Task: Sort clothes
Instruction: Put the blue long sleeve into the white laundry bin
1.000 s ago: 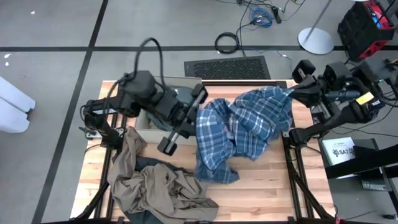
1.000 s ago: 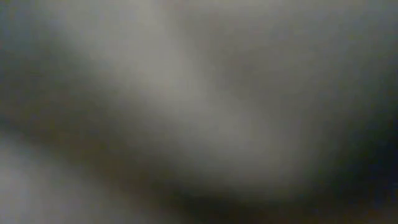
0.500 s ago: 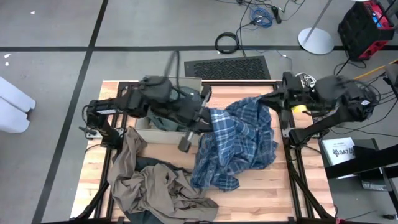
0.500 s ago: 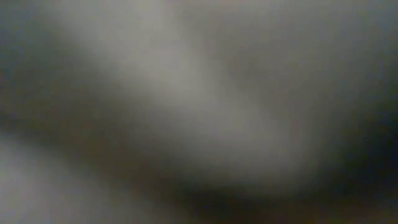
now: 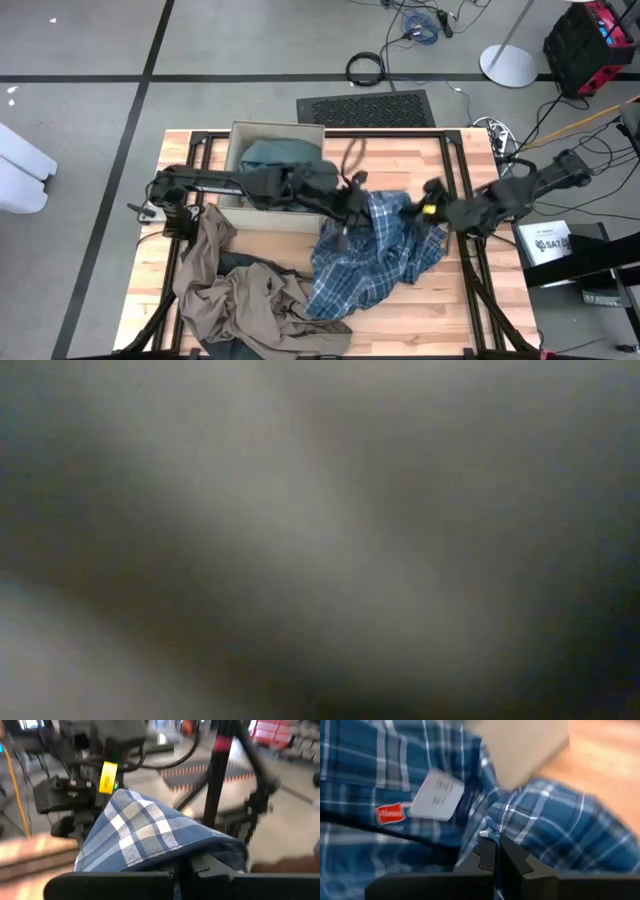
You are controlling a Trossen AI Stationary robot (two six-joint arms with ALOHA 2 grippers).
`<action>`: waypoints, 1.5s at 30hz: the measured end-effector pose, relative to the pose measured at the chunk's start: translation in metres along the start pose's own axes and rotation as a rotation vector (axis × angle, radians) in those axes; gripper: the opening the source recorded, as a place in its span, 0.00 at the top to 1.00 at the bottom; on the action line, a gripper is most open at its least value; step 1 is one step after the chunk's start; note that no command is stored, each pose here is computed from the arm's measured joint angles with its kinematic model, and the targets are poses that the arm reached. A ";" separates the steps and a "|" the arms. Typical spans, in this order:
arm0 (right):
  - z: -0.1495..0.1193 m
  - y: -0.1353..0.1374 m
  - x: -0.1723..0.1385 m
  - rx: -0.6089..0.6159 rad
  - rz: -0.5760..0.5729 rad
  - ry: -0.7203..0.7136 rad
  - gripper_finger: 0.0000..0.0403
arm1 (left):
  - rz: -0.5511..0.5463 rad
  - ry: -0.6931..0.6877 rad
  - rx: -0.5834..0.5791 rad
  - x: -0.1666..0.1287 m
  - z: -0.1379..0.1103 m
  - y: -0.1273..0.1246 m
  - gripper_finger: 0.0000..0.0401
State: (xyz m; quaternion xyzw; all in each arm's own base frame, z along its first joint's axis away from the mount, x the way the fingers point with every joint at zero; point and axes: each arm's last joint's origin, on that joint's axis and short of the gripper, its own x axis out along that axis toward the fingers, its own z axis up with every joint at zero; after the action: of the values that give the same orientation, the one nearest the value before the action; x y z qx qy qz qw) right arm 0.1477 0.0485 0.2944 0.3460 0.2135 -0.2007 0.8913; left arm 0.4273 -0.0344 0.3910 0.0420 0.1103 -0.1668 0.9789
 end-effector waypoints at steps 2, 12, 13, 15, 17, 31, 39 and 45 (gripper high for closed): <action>-0.018 -0.007 0.013 0.023 -0.029 0.036 1.00 | 0.004 0.049 -0.009 0.016 -0.020 -0.002 1.00; -0.070 -0.022 0.038 0.112 -0.164 0.251 1.00 | -0.025 0.297 -0.111 0.079 -0.112 -0.009 1.00; -0.074 -0.023 0.040 0.107 -0.176 0.288 1.00 | -0.027 0.322 -0.117 0.082 -0.119 -0.009 1.00; -0.081 -0.022 0.043 0.111 -0.205 0.350 1.00 | -0.033 0.346 -0.121 0.087 -0.128 -0.011 1.00; -0.089 -0.025 0.046 0.094 -0.263 0.417 1.00 | -0.039 0.368 -0.124 0.091 -0.134 -0.013 1.00; -0.120 -0.033 0.067 -0.179 -0.413 0.678 0.70 | -0.012 0.485 -0.088 0.093 -0.148 -0.025 1.00; -0.130 -0.038 0.077 -0.238 -0.472 0.749 0.39 | -0.015 0.485 -0.083 0.093 -0.148 -0.026 1.00; -0.140 -0.042 0.090 -0.238 -0.545 0.847 0.26 | -0.023 0.484 -0.083 0.093 -0.147 -0.026 1.00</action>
State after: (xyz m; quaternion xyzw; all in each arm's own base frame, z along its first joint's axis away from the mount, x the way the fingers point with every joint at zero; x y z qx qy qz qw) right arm 0.1673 0.0993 0.1316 0.2249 0.6595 -0.2422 0.6752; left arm 0.4744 -0.0709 0.2251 0.0393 0.3486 -0.1585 0.9229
